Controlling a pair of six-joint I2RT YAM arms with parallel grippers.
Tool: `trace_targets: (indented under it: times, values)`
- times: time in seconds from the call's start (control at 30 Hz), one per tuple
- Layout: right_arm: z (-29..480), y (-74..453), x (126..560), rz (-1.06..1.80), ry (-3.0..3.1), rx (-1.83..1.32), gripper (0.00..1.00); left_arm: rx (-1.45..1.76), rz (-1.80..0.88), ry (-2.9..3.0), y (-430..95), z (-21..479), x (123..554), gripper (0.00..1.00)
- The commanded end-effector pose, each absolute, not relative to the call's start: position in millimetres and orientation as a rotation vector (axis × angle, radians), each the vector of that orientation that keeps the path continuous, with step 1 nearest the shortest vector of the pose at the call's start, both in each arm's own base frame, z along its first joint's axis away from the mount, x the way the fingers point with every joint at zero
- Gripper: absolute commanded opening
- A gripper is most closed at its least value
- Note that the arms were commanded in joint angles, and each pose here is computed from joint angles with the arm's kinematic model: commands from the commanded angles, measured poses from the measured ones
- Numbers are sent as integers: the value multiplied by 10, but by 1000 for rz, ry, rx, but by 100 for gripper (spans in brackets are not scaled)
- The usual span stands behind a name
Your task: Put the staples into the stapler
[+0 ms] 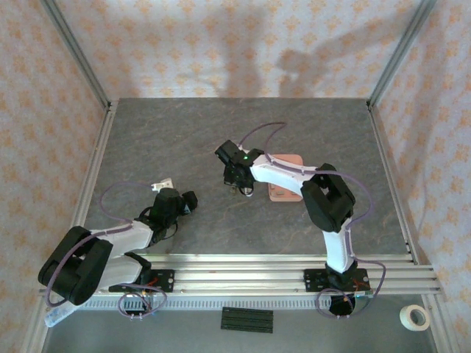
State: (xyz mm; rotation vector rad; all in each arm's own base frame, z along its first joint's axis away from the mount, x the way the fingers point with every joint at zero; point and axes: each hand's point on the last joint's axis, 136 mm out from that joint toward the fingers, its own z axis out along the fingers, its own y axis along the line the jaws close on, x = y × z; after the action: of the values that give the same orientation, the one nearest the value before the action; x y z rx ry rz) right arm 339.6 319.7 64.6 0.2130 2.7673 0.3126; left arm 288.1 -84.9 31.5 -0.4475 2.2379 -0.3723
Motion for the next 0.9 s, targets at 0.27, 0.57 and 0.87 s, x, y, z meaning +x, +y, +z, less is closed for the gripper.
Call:
trace_targets:
  times: [0.27,0.57,0.87]
  values:
    - [595,3197,3493,260,2768,199,19,-471,-373,2190,-829,399,2984,72]
    - [534,3161,3477,228,2784,192,19,-470,-368,2195,-827,381,2984,72]
    - [476,3117,3426,185,2807,164,19,-470,-368,2196,-830,372,2994,72]
